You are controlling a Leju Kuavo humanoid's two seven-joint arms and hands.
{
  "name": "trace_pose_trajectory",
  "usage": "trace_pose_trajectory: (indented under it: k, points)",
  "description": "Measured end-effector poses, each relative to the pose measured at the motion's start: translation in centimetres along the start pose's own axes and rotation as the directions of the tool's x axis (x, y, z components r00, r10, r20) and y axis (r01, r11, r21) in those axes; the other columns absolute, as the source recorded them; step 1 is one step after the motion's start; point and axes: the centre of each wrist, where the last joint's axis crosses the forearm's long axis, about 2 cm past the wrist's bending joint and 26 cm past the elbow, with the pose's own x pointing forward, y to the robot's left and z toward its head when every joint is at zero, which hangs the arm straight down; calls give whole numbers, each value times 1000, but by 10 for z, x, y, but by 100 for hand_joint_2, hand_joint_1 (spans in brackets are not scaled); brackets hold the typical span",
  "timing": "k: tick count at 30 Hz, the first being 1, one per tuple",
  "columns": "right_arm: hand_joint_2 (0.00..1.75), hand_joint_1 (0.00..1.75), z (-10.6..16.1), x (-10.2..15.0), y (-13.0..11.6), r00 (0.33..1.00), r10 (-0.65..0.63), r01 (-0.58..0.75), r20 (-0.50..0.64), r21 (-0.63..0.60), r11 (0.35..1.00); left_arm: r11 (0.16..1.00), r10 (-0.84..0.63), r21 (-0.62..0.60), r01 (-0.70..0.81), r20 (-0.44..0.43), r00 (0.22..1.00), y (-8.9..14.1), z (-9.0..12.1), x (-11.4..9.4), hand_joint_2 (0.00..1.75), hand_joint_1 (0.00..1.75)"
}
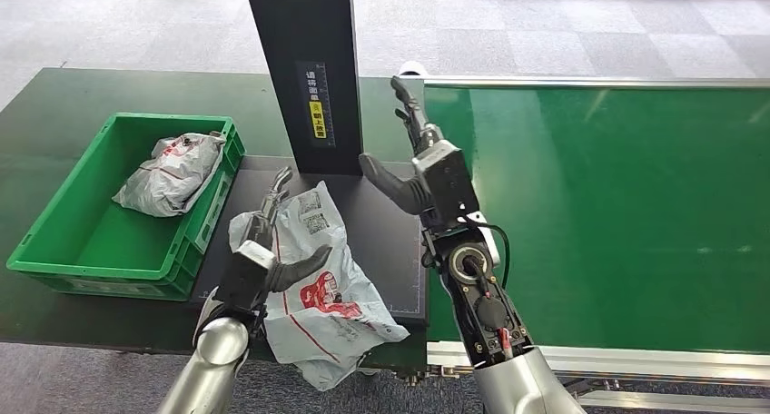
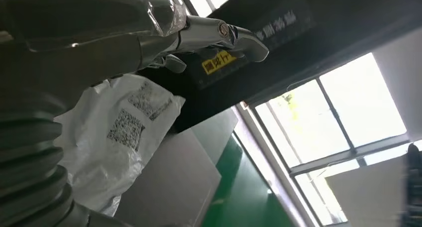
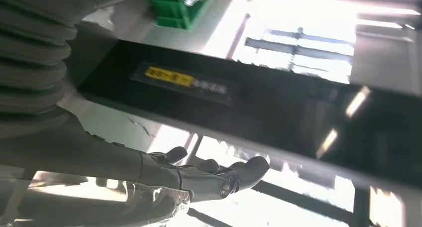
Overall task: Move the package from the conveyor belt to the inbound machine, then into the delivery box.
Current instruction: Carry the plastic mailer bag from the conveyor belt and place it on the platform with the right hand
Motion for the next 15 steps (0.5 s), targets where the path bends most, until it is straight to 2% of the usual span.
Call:
trace_pose_trajectory:
  k: [4, 8, 15]
  points:
    - [175, 0, 26, 4, -18, 994, -54, 65, 96, -116, 991, 986, -103, -131, 98, -26, 994, -18, -18, -7, 175, 0]
    - [175, 0, 57, -3, -28, 986, -69, 98, 153, -193, 976, 945, -201, -269, 184, -36, 979, -31, -24, -16, 175, 0]
    - [175, 0, 81, -6, -40, 981, -49, 96, 189, -250, 963, 783, -454, -496, 375, -43, 890, -48, -27, -36, 175, 0]
